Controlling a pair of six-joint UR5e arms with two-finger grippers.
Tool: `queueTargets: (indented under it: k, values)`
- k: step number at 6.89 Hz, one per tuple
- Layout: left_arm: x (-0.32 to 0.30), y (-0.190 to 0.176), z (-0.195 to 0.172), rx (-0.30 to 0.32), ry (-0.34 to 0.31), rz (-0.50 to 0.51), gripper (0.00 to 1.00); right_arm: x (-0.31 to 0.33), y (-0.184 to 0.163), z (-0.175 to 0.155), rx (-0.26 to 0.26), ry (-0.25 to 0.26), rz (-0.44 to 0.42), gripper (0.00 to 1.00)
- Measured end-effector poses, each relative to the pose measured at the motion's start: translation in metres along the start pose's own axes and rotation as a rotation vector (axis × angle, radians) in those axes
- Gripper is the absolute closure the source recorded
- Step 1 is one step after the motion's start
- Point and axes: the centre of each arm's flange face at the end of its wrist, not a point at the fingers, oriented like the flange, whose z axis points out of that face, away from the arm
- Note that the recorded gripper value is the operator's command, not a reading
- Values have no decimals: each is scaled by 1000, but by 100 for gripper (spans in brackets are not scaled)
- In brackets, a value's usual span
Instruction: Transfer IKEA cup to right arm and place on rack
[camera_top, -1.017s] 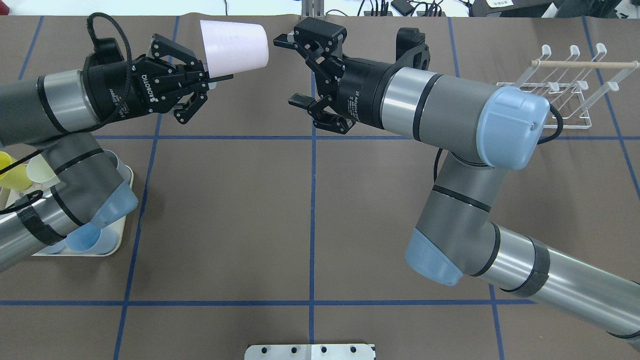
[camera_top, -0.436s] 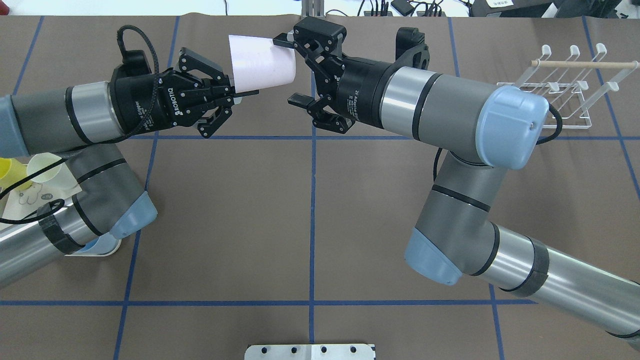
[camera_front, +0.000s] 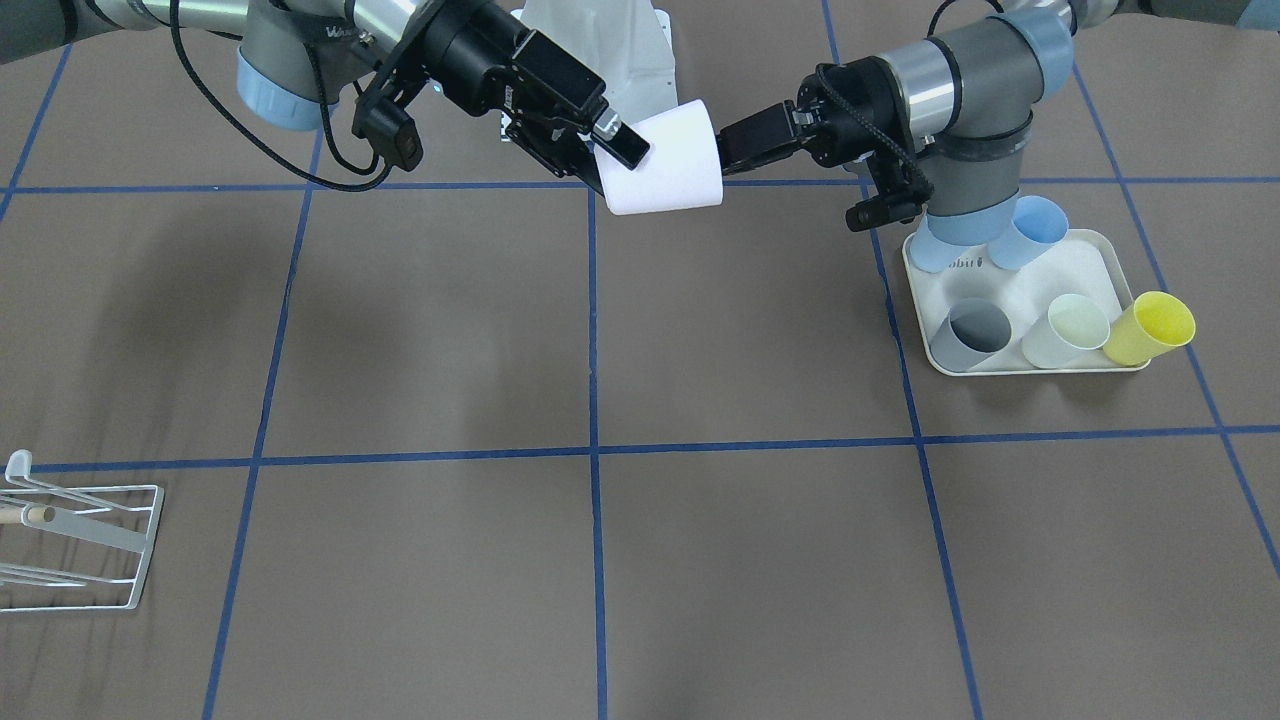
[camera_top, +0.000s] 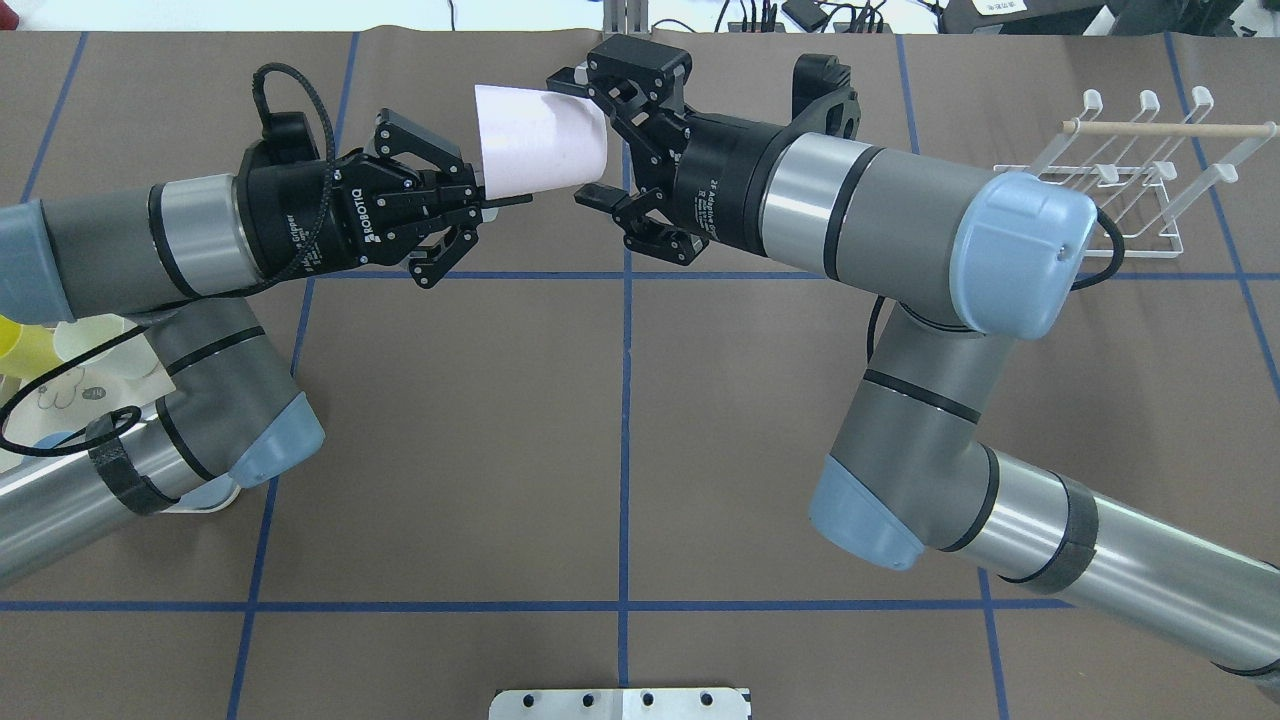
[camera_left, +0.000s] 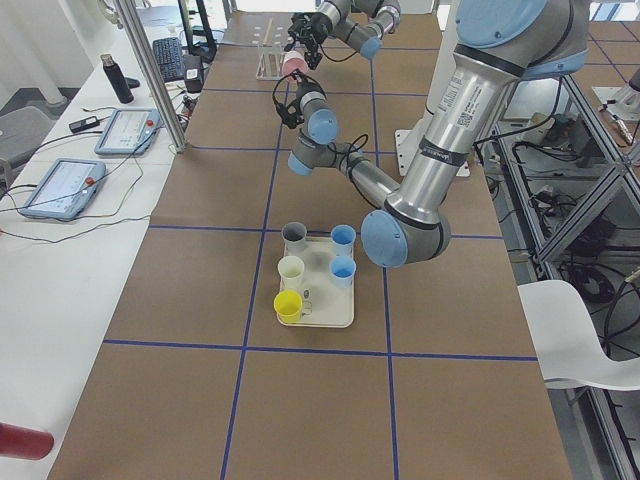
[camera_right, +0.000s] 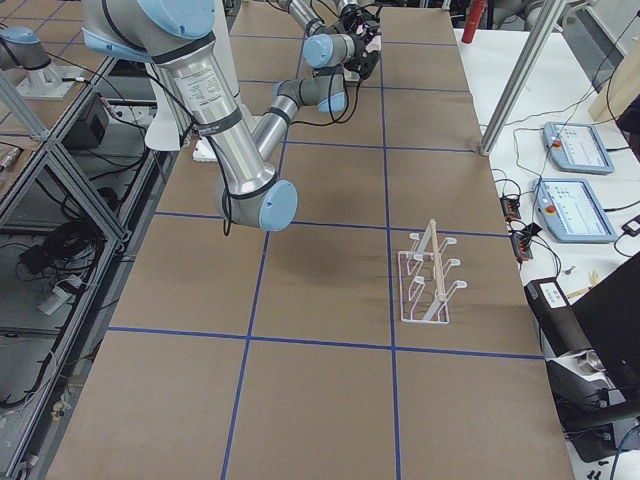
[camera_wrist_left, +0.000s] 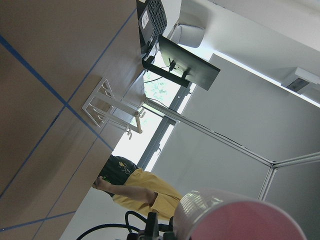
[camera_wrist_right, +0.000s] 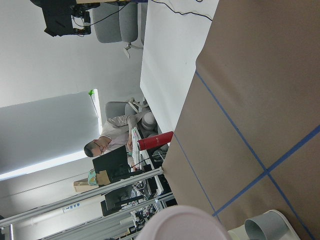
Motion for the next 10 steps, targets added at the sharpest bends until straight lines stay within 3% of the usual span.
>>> queueTargets:
  k: [1, 2, 3, 4, 5, 6, 8, 9, 10]
  values:
    - [0, 1, 1, -3, 1, -1, 100, 0, -1, 0, 10, -7, 1, 18]
    - [-1, 3, 2, -8, 1, -3, 100, -1, -2, 1, 20, -14, 6, 25]
    - [-2, 4, 4, -11, 0, -5, 100, -2, -3, 1, 26, -20, 16, 62]
    - [-2, 5, 4, -12, 1, -5, 86, -2, -3, 1, 30, -22, 25, 98]
    - [-1, 4, 4, -10, 0, -5, 78, -2, -3, 1, 32, -25, 34, 100]
    - [-1, 4, 5, -8, -1, -5, 49, -3, -3, 0, 32, -27, 40, 100]
    - [-2, 3, 5, -4, -2, -6, 28, -3, -2, 0, 32, -29, 44, 100]
    - [-2, 3, 5, -3, -1, -5, 1, -3, -3, 0, 33, -29, 44, 100]
    - [-2, 3, 5, -1, -2, -3, 0, -3, -3, 0, 33, -29, 45, 100]
